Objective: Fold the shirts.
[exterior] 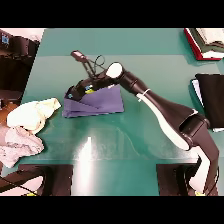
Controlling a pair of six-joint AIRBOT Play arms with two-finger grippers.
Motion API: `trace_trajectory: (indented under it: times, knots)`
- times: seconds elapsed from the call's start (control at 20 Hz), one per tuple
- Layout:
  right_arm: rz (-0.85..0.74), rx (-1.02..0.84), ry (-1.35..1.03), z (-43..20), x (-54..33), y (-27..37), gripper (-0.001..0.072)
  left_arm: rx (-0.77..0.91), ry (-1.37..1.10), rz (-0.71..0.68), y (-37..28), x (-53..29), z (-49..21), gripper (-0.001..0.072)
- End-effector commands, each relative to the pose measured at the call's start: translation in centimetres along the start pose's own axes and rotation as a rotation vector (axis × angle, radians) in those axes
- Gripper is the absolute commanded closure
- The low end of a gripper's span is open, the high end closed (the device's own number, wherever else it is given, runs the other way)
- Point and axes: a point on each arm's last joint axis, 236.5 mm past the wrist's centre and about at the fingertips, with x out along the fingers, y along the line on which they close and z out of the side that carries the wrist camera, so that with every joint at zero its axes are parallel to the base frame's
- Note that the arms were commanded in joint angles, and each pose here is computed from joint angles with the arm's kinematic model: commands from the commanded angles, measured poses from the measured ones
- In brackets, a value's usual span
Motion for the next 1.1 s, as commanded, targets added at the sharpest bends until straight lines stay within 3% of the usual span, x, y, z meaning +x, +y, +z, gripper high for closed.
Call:
trace_trajectory:
  times: [0.0, 0.15, 0.3, 0.55, 1.05]
  knots:
    - [-0.08, 0.076, 0.125, -3.0, -5.6, -4.1, 0.0149, 0.0, 0.018, 0.002, 0.1, -0.1, -0.4, 0.068]
    - [-0.275, 0.255, 0.189, -7.9, -13.4, -11.5, 0.0157, 0.0, 0.016, 0.002, 0.1, -0.1, -0.4, 0.068]
    - [-0.345, 0.464, 0.125, -11.5, -18.5, -16.1, 0.0156, 0.0, 0.013, 0.001, 0.0, 0.1, -0.3, 0.068]
    - [-0.308, 0.712, 0.012, -15.0, -19.6, -19.5, 0.0102, -0.001, 0.045, -0.019, -0.4, 1.7, -1.0, 0.068]
    - [-0.165, 0.857, 0.006, -16.2, -12.4, -19.4, 0.0102, -0.005, 0.153, -0.052, -1.3, 5.3, -4.2, 0.0679]
